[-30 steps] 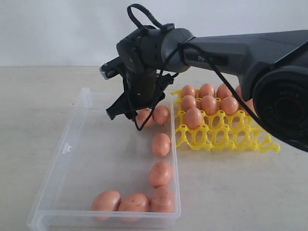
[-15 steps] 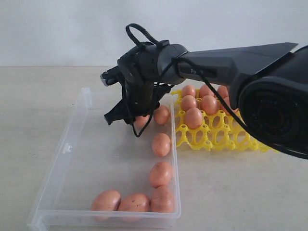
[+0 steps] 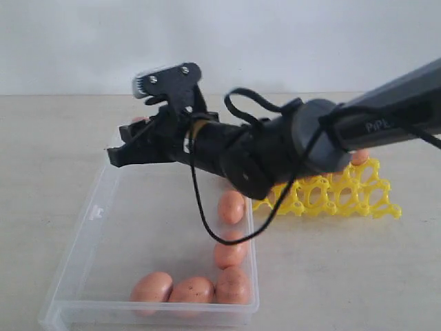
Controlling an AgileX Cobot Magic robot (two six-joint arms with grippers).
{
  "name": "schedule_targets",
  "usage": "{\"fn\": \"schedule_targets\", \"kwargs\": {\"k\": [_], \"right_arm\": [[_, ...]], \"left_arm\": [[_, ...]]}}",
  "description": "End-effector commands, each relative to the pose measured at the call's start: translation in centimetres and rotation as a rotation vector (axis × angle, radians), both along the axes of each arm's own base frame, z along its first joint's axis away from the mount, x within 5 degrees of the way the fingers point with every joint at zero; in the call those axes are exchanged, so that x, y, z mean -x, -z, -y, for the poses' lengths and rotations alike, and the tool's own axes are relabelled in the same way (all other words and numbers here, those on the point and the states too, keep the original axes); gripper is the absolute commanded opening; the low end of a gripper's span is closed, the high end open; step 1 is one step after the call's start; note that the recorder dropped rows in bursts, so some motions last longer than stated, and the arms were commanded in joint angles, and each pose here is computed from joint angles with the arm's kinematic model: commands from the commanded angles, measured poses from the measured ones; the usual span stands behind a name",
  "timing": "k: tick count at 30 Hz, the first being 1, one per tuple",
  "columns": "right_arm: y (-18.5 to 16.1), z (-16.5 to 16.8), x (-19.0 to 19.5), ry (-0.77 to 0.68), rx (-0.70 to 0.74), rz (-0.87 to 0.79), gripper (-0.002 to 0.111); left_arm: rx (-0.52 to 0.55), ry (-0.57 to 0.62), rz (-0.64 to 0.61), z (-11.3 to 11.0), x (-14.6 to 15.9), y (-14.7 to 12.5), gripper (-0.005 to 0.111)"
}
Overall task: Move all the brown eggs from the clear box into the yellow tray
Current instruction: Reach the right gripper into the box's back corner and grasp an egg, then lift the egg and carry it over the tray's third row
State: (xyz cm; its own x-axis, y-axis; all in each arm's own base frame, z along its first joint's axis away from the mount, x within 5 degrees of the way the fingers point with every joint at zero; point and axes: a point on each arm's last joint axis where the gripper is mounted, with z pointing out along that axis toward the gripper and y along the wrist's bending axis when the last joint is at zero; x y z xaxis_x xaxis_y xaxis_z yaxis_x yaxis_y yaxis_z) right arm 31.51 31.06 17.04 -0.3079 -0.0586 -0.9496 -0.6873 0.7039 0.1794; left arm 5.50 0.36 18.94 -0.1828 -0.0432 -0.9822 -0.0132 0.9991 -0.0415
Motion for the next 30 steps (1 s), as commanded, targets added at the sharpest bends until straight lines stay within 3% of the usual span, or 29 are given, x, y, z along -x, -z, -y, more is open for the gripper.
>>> {"fn": "schedule_targets", "kwargs": {"k": [1,4,8,11,13,15,19,23,27,30], "right_arm": [[0.4,3.1,0.1,0.107,-0.259,-0.046,0.000],[0.7,4.4,0.4,0.046,-0.369,-0.084,0.000],[-0.8,5.9,0.9,-0.253,-0.542,-0.056,0.000],[-0.9,7.9,0.4,-0.375,-0.503,-0.160,0.000],[-0.9,9.6,0.0,-0.415,-0.436,-0.140,0.000],[-0.9,11.9,-1.2,-0.389,-0.403,-0.122,0.000],[-1.7,18.8,-4.3,-0.184,-0.460,-0.125,0.000],[-4.2,26.5,-5.3,-0.008,-0.513,-0.103,0.000],[-7.0,30.4,-3.6,0.055,-0.461,-0.006,0.000],[-8.0,30.7,-1.2,0.046,-0.341,0.105,0.000]], "left_arm": [[0.006,0.000,-0.004,0.0,0.0,0.1,0.001],[0.006,0.000,-0.004,0.0,0.0,0.1,0.001],[0.006,0.003,0.004,0.0,0.0,0.0,0.001],[0.017,0.009,0.020,0.1,0.0,-0.1,0.001],[0.025,0.022,0.058,0.2,-0.1,-0.4,0.001],[0.053,0.036,0.098,0.4,-0.1,-0.8,0.001],[0.088,0.034,0.106,0.4,-0.1,-0.9,0.001],[0.087,0.029,0.090,0.4,-0.1,-0.7,0.012],[0.076,0.029,0.091,0.4,-0.1,-0.7,0.032],[0.051,0.029,0.095,0.3,-0.1,-0.8,0.037]]}}
